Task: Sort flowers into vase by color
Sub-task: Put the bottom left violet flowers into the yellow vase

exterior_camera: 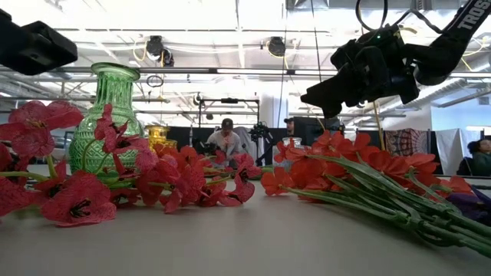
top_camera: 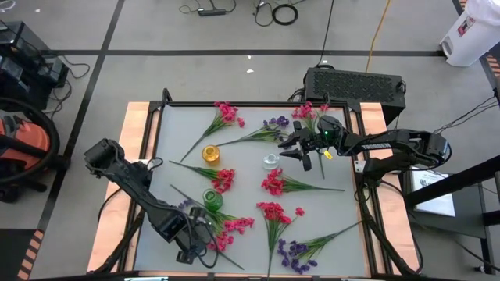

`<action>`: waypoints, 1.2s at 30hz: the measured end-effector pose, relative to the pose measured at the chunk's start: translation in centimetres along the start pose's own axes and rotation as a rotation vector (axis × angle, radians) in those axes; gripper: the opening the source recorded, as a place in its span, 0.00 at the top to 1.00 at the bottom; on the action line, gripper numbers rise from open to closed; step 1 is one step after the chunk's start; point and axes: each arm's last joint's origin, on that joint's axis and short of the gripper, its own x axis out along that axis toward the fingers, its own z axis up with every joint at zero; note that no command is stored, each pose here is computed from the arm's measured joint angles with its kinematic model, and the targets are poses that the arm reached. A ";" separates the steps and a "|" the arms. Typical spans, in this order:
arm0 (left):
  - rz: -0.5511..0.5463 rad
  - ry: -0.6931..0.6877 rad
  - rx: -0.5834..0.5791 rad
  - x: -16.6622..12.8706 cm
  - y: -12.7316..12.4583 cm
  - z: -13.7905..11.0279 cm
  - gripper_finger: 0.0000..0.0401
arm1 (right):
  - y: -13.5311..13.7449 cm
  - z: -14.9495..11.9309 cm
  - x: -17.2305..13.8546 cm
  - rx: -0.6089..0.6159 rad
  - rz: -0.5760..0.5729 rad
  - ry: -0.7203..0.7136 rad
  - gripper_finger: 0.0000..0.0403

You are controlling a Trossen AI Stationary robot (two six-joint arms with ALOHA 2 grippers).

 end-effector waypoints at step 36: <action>0.091 0.133 0.030 4.6 -0.9 -1.4 0.63 | 0.0 0.0 0.0 0.000 0.000 0.000 0.63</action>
